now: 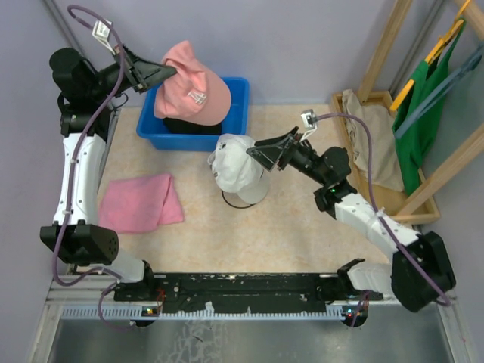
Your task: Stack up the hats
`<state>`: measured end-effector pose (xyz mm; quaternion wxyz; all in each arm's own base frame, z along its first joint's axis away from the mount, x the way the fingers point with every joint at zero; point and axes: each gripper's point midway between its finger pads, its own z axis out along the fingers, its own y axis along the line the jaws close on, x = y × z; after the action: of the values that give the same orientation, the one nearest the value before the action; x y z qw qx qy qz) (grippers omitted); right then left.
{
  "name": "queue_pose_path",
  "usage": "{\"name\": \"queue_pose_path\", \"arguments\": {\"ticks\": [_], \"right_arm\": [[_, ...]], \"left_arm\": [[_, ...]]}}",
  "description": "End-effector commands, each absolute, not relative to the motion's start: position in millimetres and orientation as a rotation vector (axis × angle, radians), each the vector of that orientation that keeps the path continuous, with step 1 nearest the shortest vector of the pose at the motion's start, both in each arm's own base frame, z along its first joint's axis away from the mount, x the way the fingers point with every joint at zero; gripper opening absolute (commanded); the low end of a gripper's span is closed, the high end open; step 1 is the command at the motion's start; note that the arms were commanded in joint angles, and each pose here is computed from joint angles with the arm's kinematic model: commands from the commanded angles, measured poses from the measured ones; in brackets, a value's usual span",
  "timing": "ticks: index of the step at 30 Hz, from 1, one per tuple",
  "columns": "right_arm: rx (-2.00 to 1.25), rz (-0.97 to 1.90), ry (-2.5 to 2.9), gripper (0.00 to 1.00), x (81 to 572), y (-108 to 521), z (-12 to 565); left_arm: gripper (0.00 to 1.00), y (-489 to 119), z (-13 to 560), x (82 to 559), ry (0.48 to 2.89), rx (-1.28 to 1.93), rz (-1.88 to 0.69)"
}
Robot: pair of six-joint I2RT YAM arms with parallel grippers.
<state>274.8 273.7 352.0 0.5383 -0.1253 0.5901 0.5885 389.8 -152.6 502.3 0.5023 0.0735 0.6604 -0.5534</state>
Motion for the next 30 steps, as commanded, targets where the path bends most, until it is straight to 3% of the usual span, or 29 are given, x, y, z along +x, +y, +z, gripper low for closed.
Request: {"name": "queue_pose_path", "arguments": {"ticks": [1, 11, 30], "right_arm": [[-0.338, 1.414, 1.178, 0.69, 281.8, 283.7, 387.0], [-0.337, 1.525, 0.949, 0.69, 277.8, 291.9, 414.3], [-0.365, 1.626, 0.899, 0.71, 284.5, 331.6, 422.4]], "left_arm": [[0.0, -163.1, 539.0, 346.5, 1.511, 0.262, -1.425], [0.0, -166.4, 539.0, 316.3, 1.495, 0.262, -1.459], [0.0, -170.5, 538.3, 303.1, 1.487, 0.262, -1.495]]}}
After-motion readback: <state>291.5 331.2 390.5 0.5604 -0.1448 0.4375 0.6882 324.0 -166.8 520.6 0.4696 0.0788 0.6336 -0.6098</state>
